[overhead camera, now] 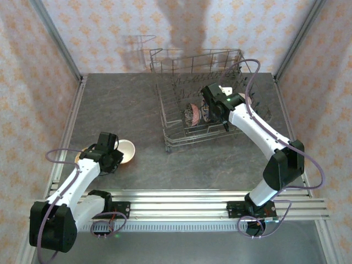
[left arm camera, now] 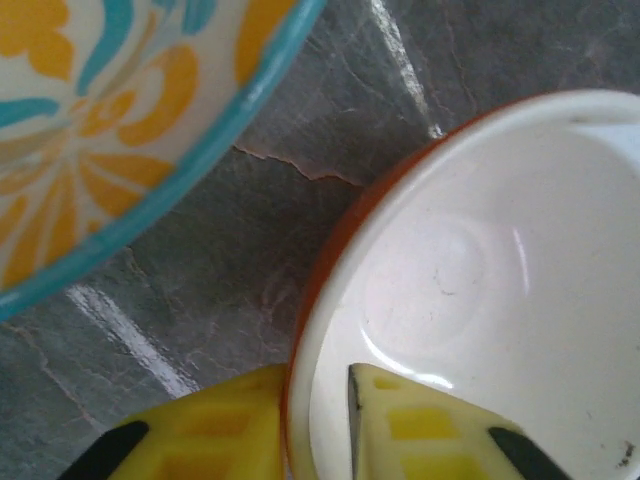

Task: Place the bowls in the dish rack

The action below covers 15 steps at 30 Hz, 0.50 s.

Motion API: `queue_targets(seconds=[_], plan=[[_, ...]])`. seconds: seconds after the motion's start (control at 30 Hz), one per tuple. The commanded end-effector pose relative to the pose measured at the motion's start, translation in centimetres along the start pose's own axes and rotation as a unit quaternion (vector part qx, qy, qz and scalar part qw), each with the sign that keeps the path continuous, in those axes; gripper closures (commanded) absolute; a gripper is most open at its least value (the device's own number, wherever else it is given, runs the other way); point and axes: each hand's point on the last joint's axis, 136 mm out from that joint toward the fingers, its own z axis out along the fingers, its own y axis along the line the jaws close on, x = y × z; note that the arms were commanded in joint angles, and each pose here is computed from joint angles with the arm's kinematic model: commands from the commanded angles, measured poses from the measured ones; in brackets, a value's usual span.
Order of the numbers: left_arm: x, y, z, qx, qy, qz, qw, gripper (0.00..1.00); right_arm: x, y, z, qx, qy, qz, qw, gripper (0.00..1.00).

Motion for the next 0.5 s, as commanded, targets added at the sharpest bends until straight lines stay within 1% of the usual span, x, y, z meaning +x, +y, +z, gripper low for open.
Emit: queue_targets(seconds=[0.0, 0.17, 0.27, 0.4, 0.47], plan=[[-0.4, -0.4, -0.1, 0.018, -0.013, -0.005, 1.000, 0.84, -0.9, -0.7, -0.4, 0.013, -0.016, 0.003, 1.000, 0.22], [-0.4, -1.5, -0.7, 0.045, -0.013, -0.004, 0.999, 0.94, -1.1, -0.6, -0.5, 0.010, -0.018, 0.003, 1.000, 0.22], [-0.7, -3.6, -2.0, 0.084, -0.023, 0.008, 0.996, 1.00, -1.5, -0.6, -0.9, 0.006, -0.023, 0.003, 1.000, 0.22], [-1.4, -6.9, -4.6, 0.133, -0.044, 0.029, 0.990, 1.00, -2.4, -0.1, -1.8, -0.017, -0.027, 0.005, 0.999, 0.21], [-2.2, -8.7, -6.5, 0.153, -0.060, 0.043, 0.985, 1.00, -3.2, 0.2, -2.6, -0.035, -0.032, 0.008, 0.999, 0.21]])
